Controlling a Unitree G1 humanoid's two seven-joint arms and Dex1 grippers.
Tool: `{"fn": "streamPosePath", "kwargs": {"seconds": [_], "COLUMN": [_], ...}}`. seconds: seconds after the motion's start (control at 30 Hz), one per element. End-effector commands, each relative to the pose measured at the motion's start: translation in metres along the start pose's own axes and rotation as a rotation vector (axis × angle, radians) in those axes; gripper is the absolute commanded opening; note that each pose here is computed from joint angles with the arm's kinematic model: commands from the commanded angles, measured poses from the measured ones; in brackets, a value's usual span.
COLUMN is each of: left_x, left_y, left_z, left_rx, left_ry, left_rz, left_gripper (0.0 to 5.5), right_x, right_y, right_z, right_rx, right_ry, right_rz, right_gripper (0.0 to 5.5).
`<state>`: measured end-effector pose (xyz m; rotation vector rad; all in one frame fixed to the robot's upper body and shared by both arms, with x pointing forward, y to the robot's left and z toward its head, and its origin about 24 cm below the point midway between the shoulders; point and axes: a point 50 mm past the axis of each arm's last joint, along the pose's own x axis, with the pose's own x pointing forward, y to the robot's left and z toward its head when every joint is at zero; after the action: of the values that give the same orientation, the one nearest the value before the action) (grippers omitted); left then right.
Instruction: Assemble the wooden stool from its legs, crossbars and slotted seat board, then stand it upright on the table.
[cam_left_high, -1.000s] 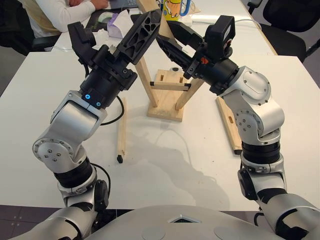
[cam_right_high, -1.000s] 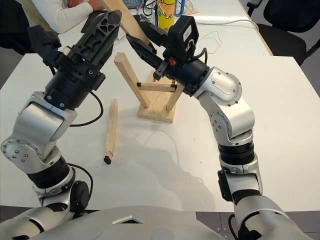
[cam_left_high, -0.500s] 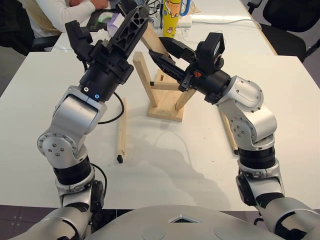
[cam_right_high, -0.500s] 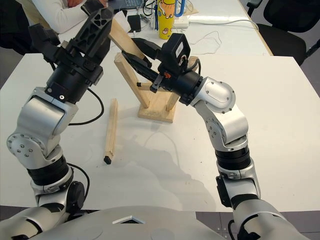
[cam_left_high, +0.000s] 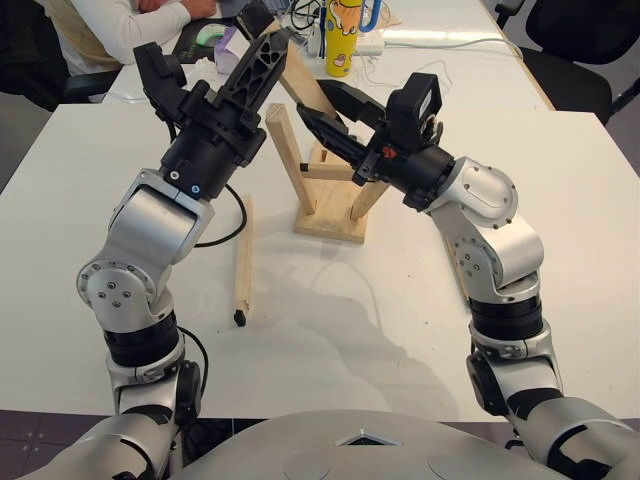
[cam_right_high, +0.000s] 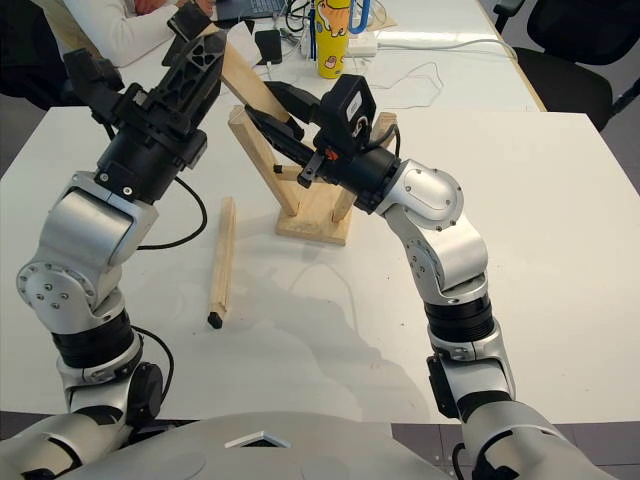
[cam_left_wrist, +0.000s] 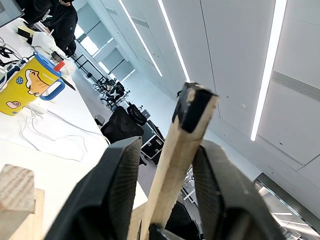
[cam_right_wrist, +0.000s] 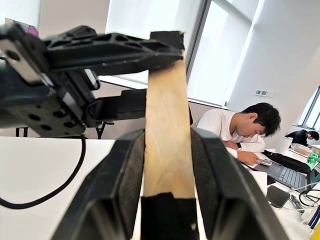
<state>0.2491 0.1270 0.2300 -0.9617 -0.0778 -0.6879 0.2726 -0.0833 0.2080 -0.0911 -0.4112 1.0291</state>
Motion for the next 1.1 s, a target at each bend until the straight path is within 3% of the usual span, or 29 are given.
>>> {"fn": "streamPosePath", "kwargs": {"seconds": [0.03, 0.2, 0.97, 1.0, 1.1], "left_x": [-0.0003, -0.0004, -0.0012, -0.0013, -0.0018], "left_y": [0.0036, 0.0046, 0.0042, 0.0042, 0.0042], "left_z": [0.0013, 0.0016, 0.0021, 0.0022, 0.0023], "left_rx": [0.014, 0.012, 0.013, 0.013, 0.012], "left_ry": [-0.001, -0.003, -0.019, -0.020, -0.022], "left_rz": [0.022, 0.026, 0.034, 0.035, 0.038], "left_gripper": [1.08, 0.47, 0.45, 0.45, 0.45], "right_x": [0.0006, 0.0005, 0.0006, 0.0003, -0.0003], "right_y": [0.0012, 0.0011, 0.0058, 0.0063, 0.0063], "right_z": [-0.0008, -0.0014, -0.0010, -0.0011, -0.0013], "right_rx": [0.000, 0.003, 0.022, 0.025, 0.024], "right_ry": [-0.005, -0.002, 0.008, 0.010, 0.013], "right_rz": [0.012, 0.011, 0.051, 0.056, 0.056], "right_gripper": [1.32, 1.32, 1.32, 1.68, 2.10]}}
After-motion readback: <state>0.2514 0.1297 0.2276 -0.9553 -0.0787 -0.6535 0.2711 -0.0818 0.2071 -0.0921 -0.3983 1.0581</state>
